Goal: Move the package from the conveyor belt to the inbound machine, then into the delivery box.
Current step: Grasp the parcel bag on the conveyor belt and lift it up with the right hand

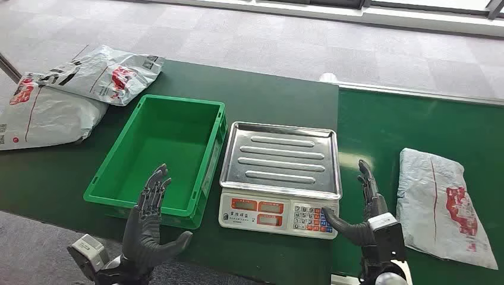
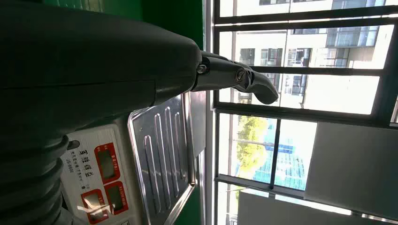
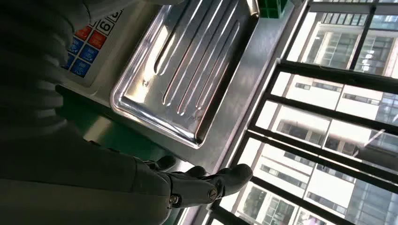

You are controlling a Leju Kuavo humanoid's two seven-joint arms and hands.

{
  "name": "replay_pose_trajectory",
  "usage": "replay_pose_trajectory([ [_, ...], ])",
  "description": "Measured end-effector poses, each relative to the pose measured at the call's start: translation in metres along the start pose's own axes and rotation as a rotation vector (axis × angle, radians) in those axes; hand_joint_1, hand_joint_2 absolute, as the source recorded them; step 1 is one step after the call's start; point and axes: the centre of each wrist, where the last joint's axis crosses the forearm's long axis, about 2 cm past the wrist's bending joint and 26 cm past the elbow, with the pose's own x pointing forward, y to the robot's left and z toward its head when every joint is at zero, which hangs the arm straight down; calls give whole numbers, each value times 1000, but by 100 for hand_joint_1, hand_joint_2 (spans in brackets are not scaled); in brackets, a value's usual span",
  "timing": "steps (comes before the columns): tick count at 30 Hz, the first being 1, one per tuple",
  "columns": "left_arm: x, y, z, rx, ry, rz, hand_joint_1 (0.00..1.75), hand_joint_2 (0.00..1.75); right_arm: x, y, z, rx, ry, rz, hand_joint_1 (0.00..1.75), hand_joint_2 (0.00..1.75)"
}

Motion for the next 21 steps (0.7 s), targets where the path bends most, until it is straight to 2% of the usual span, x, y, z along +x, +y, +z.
replay_pose_trajectory([
  [7,0,0,-1,-2,6,-4,0,175,1,-1,-3,-10,-1,33,0,175],
  [8,0,-1,-1,-2,10,-4,0,175,1,-5,-8,-33,-1,95,0,175],
  [9,-1,-1,-3,-1,13,0,0,175,1,-16,-20,-99,-16,239,0,175],
  [12,-4,-1,-10,5,9,20,0,175,1,-64,-64,-343,-109,639,0,175],
  [16,-7,-1,-17,3,1,24,0,175,-3,-97,-90,-417,-128,738,0,175],
  [21,-10,-1,-20,0,4,24,0,175,-7,-105,-95,-433,-106,804,0,175],
])
